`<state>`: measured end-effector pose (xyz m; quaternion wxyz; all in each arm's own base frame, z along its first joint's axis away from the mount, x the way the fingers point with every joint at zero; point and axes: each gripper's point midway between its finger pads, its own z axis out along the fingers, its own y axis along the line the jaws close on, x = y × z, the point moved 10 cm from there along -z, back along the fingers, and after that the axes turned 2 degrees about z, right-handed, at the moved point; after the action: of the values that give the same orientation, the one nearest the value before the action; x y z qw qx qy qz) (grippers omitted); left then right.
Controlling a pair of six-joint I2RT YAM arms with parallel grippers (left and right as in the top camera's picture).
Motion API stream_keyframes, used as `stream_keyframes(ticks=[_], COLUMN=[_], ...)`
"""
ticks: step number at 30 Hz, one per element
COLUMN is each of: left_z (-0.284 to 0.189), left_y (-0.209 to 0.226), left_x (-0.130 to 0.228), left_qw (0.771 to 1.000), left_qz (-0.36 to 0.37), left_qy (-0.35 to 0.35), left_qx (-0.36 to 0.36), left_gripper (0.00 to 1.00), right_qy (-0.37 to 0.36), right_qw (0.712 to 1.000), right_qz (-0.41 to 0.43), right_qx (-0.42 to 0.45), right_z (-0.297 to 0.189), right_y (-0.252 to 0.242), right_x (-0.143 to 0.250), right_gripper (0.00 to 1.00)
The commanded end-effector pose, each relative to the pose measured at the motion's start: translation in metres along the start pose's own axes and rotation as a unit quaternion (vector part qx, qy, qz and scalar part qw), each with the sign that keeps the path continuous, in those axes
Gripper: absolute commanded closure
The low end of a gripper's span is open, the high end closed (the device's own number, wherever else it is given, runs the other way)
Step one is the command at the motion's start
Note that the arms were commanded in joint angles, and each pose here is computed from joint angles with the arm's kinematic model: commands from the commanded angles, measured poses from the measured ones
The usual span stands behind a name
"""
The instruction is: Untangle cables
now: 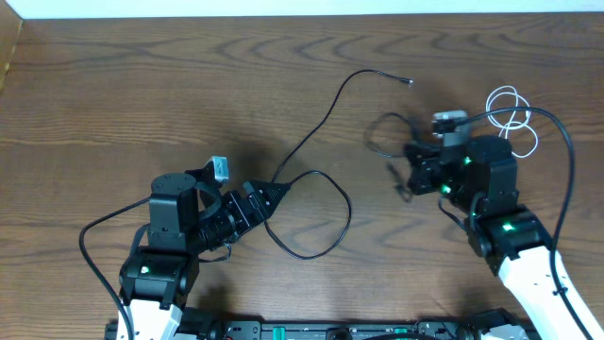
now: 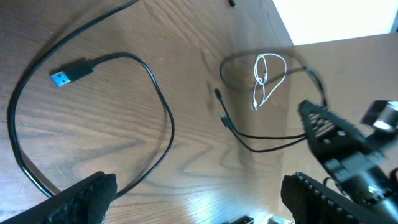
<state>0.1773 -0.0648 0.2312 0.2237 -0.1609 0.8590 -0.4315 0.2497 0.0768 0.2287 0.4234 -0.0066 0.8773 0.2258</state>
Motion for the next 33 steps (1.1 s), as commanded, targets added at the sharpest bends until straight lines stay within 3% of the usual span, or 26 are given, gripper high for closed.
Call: stream_keyframes(ticks=[1,8,11,15,21,25,30,31,33], left_z=[-0.004,-0.006,-0.006,-0.006,-0.006,-0.006,-0.006,-0.006,-0.006], left_y=[-0.003,0.005,0.005,0.005,0.005,0.005,0.005,0.005,0.005], left_x=[-0.006,-0.014,-0.014,-0.014,-0.014,-0.014,-0.014,-0.014,-0.014], left_qw=[0.999,0.994,0.994,0.994,0.994,0.994,0.994,0.994,0.994], left_qz=[0.017,0.016,0.016,0.016,0.016,0.016,0.016,0.016,0.016], left_qy=[-0.028,-0.085,-0.085,-0.085,-0.085,-0.085,-0.085,-0.085,-0.085], left_qx=[-0.015,-0.073,-0.073,-0.073,-0.073,-0.073,-0.073,-0.073,-0.073], left_gripper=[0.10,0.10,0.09,0.09,0.09,0.09,0.09,0.09,0.09], right_qy=[-0.027,0.009,0.023,0.040,0.001,-0.013,-0.004,0.000,0.005], right_qw=[0.983,0.923,0.901,0.884,0.848,0.861,0.872,0.870,0.870], right_qz=[0.028,0.050,0.071,0.098,0.185,0.226,0.249,0.250,0.246], right_qx=[0.179,0.382,0.426,0.455,0.496,0.455,0.422,0.425,0.426], right_z=[-0.010,-0.020,-0.020,-0.017,-0.016,-0.009,0.000,0.001,0.002], right_y=[-0.037,-0.088,-0.107,-0.130,-0.178,-0.198,-0.212,-0.214,-0.215], right_x=[-0.003,0.011,0.016,0.021,0.020,0.019,0.025,0.026,0.028], right_gripper=[0.99,0.99,0.93,0.95,0.99,0.98,0.65,0.52,0.15])
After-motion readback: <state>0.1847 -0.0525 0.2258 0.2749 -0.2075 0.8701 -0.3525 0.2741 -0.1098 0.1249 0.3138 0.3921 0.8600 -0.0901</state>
